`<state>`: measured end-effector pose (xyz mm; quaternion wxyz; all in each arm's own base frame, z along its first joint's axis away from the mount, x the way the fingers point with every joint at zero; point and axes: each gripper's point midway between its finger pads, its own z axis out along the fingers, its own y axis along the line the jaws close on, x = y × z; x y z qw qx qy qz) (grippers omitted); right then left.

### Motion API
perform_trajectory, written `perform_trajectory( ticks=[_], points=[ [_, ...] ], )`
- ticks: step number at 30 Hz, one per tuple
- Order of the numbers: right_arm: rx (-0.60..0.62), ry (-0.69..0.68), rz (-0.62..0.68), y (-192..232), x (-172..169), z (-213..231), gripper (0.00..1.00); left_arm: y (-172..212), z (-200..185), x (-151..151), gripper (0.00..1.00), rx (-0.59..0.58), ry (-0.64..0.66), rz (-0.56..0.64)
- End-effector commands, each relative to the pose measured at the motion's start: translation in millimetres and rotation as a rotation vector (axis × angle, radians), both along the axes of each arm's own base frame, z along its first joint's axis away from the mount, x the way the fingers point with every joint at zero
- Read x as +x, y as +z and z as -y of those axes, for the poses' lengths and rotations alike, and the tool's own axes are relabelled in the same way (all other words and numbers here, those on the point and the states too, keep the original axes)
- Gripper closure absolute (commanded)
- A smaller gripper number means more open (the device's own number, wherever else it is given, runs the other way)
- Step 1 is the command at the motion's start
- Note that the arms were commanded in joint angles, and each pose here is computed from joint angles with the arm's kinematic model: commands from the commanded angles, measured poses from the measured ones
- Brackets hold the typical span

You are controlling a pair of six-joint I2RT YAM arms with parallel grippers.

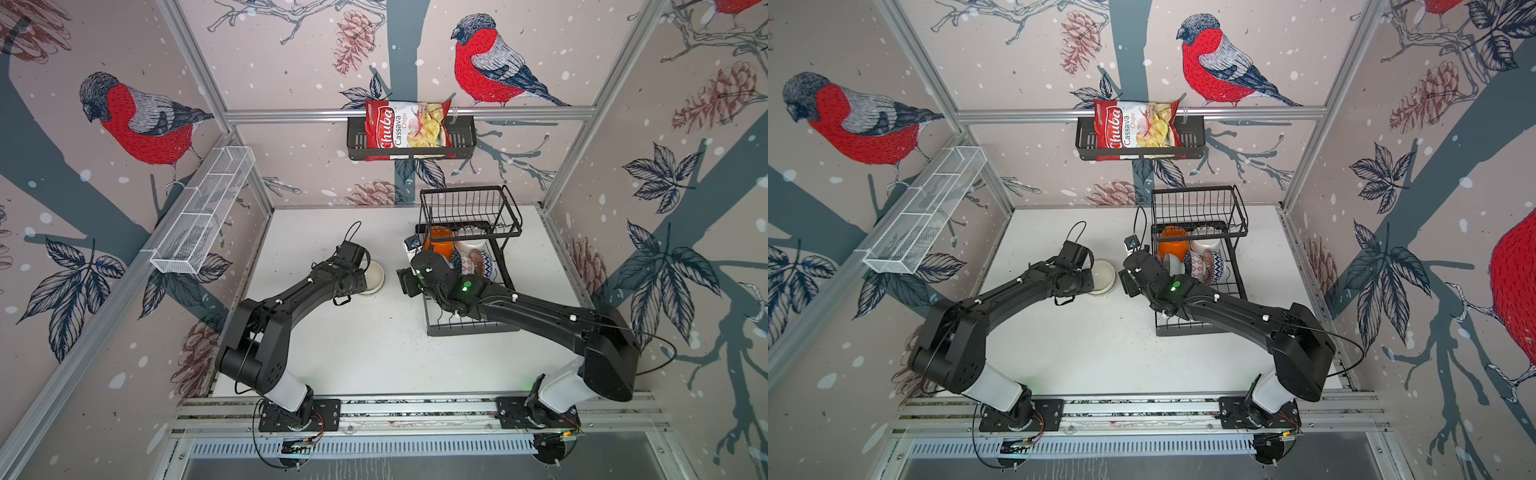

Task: Load the bowls into the dish rack
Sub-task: 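Grasp the cream bowl rim with the left gripper and lift it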

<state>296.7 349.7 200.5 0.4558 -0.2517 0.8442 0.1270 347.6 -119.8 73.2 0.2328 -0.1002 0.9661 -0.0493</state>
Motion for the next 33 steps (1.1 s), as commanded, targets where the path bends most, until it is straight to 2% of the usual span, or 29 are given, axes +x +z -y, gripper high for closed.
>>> perform_trajectory(
  ticks=[1, 11, 20, 24, 33],
  points=[
    [0.018, 0.014, 0.003, 0.3, -0.1, -6.2, 0.31, -0.6, -3.2, -2.3, 0.61, 0.018, -0.003, -0.014],
    [0.016, 0.022, -0.012, -8.8, -0.1, -9.6, 0.32, 1.6, -5.5, -3.5, 0.76, 0.031, -0.006, -0.011],
    [0.013, 0.022, -0.021, -14.7, -0.5, -10.2, 0.32, 7.2, -5.4, -2.5, 0.96, 0.029, -0.012, 0.006],
    [0.010, 0.020, -0.025, -17.3, -0.2, -9.9, 0.32, 10.0, -5.4, -2.0, 1.00, 0.029, -0.016, 0.016],
    [0.007, 0.019, -0.033, -21.0, 0.3, -11.0, 0.32, 24.1, -3.2, 2.8, 1.00, 0.010, -0.021, 0.066]
  ],
)
